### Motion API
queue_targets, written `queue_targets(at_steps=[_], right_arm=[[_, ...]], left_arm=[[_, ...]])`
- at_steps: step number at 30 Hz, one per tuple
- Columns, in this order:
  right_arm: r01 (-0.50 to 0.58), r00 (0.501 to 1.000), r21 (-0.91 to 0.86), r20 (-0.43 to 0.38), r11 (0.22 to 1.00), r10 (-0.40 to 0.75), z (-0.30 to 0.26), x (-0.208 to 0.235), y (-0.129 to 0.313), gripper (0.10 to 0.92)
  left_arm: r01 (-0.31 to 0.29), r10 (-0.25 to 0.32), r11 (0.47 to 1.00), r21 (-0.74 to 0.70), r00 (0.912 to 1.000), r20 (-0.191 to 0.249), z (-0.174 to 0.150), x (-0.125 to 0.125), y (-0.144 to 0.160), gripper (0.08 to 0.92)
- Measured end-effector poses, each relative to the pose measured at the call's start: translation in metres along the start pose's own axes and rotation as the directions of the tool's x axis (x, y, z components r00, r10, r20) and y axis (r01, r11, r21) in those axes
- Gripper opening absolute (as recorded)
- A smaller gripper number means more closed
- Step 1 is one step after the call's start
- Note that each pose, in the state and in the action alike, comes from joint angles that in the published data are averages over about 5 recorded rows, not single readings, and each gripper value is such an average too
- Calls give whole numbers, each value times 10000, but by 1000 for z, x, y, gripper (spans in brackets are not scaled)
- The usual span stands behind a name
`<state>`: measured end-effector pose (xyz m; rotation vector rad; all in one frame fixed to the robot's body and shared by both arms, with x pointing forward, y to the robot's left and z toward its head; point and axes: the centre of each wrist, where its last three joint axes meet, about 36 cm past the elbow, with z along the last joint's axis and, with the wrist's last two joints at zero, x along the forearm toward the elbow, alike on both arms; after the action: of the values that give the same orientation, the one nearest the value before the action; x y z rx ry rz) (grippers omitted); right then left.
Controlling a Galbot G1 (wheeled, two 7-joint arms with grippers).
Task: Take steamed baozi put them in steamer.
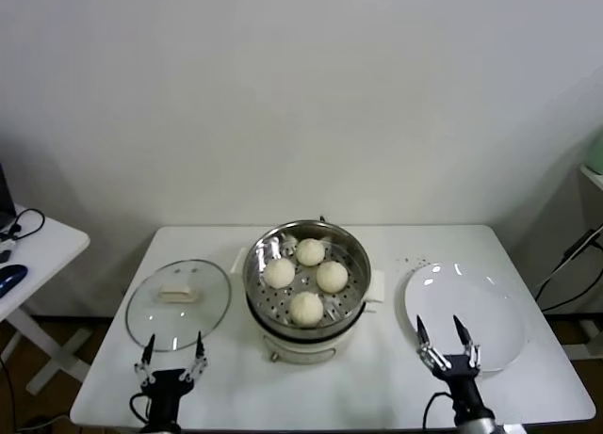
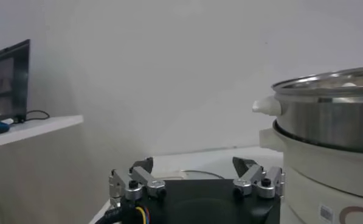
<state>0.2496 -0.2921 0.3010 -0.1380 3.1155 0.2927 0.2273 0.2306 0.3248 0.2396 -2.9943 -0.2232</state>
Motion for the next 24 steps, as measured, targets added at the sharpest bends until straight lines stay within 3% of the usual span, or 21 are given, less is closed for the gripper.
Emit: queue_targets(at_steps=[10,24], right_arm=[[-70,9995,-110,-311,9999,67,18,32,17,823],[109,9991,-166,-403,9998,-115,26,45,33,823]], left_arm=[[-21,21,10000,-20,10000,36,-1,1,-1,823],[-22,22,10000,-23,10000,62,-2,2,-1,823]])
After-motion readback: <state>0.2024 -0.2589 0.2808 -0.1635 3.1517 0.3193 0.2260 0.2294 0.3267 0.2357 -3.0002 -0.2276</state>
